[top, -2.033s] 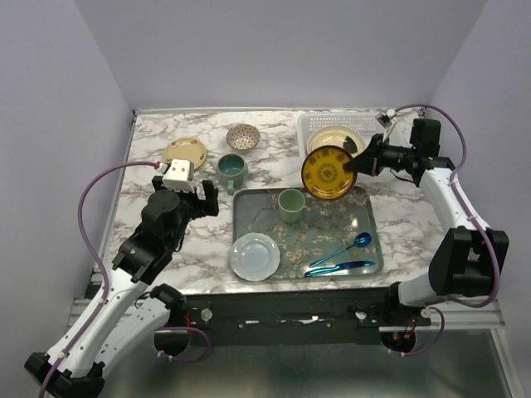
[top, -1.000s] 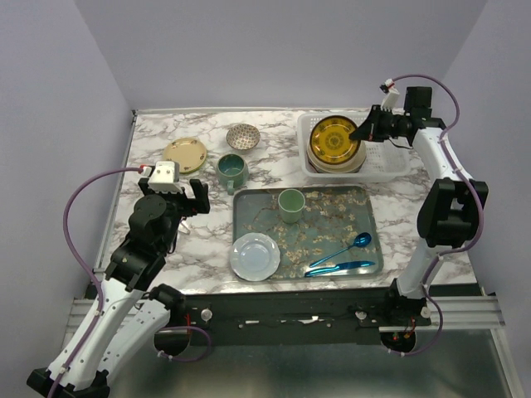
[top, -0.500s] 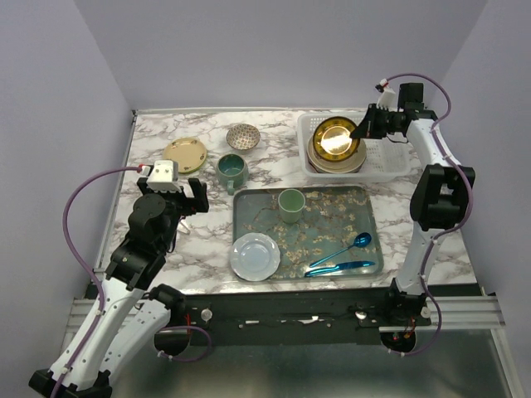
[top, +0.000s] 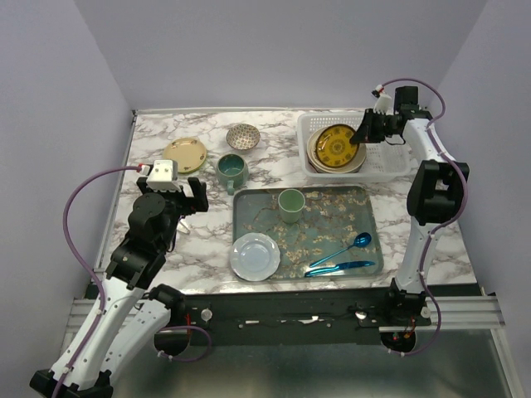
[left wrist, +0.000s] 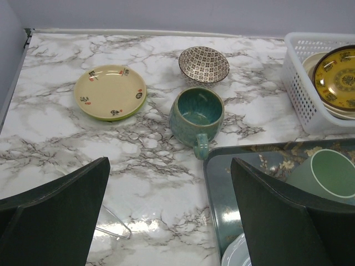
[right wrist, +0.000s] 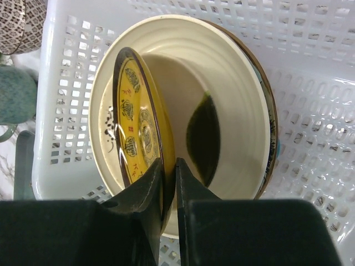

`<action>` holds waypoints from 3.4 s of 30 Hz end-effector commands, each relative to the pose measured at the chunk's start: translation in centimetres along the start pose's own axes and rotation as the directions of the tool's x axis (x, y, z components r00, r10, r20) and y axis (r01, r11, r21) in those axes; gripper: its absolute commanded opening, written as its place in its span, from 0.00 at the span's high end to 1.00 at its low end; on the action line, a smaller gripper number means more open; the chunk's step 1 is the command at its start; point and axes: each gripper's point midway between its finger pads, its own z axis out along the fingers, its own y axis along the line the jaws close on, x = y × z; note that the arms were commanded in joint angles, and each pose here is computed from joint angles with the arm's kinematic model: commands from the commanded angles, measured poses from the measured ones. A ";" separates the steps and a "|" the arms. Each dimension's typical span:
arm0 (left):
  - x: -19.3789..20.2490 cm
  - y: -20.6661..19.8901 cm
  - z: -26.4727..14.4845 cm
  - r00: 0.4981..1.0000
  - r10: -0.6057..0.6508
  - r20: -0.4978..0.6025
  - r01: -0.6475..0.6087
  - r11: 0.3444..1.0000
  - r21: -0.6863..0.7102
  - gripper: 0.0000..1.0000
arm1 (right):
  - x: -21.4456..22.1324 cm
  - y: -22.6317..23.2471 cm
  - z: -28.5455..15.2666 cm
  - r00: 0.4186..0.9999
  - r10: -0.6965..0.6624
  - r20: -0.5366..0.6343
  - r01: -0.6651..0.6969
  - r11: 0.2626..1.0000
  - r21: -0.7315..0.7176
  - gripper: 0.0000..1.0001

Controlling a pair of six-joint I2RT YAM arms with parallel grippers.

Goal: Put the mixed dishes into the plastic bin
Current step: Place the plate in the plastic bin, then pick up the plate at the center of the board.

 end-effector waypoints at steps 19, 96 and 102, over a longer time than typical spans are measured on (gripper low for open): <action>0.2 -0.1 0.2 1.000 -0.007 0.001 0.007 1.000 0.017 0.01 | -1.2 -1.0 -2.0 0.996 -0.090 0.003 0.089 0.991 0.103 0.37; 7.5 7.5 13.3 0.693 -0.683 -0.231 0.574 0.716 -0.397 0.01 | 9.7 21.9 -21.5 0.722 -0.439 0.535 0.613 0.764 -0.202 0.00; 8.3 8.2 15.6 0.673 -0.680 -0.292 0.527 0.717 -0.455 0.01 | 9.6 21.8 -21.3 0.726 -0.437 0.531 0.609 0.767 -0.201 0.00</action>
